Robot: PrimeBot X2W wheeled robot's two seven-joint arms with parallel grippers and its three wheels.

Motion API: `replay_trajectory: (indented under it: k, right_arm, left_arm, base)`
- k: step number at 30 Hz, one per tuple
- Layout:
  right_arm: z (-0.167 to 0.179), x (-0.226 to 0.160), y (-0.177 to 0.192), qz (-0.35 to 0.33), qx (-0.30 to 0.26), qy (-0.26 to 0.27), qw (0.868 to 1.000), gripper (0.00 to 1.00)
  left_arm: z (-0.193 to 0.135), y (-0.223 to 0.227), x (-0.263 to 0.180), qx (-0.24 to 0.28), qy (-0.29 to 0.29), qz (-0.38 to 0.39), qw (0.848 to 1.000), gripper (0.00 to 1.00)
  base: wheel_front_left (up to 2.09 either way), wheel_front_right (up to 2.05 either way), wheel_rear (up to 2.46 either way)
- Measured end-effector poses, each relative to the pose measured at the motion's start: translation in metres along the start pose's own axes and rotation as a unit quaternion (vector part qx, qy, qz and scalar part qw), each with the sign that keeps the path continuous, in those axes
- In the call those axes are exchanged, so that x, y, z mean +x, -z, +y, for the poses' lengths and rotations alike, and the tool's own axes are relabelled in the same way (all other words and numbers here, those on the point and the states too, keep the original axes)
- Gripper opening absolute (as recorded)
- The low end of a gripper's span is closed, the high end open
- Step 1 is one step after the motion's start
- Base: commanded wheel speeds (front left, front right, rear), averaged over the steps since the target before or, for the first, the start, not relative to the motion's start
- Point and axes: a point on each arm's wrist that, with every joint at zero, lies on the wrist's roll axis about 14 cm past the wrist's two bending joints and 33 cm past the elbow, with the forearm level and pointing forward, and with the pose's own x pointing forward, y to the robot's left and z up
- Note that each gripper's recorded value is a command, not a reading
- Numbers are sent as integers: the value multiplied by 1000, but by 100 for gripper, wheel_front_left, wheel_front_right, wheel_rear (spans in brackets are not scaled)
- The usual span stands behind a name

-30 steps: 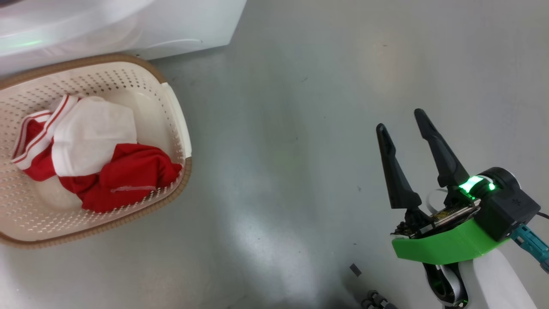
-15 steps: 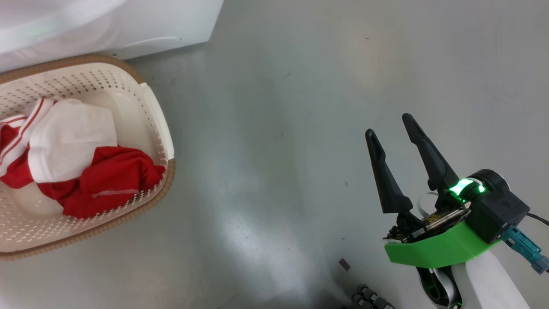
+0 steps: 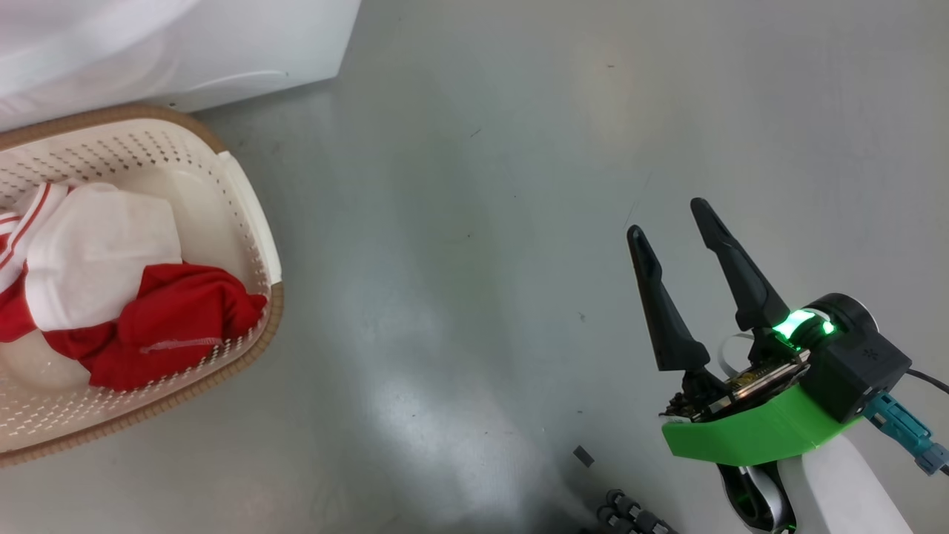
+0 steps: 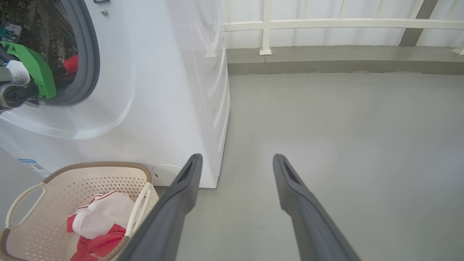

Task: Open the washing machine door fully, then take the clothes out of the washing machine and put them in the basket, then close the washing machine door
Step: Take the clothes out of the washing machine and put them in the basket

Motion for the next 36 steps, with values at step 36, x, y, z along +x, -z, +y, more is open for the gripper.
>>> replay_trajectory:
  k: [36]
  right_arm:
    - [14, 7, 2, -4, 13, -22, 1000, 100]
  left_arm:
    - [11, -46, -21, -31, 18, -98, 995, 0]
  base:
    - [0, 0, 0]
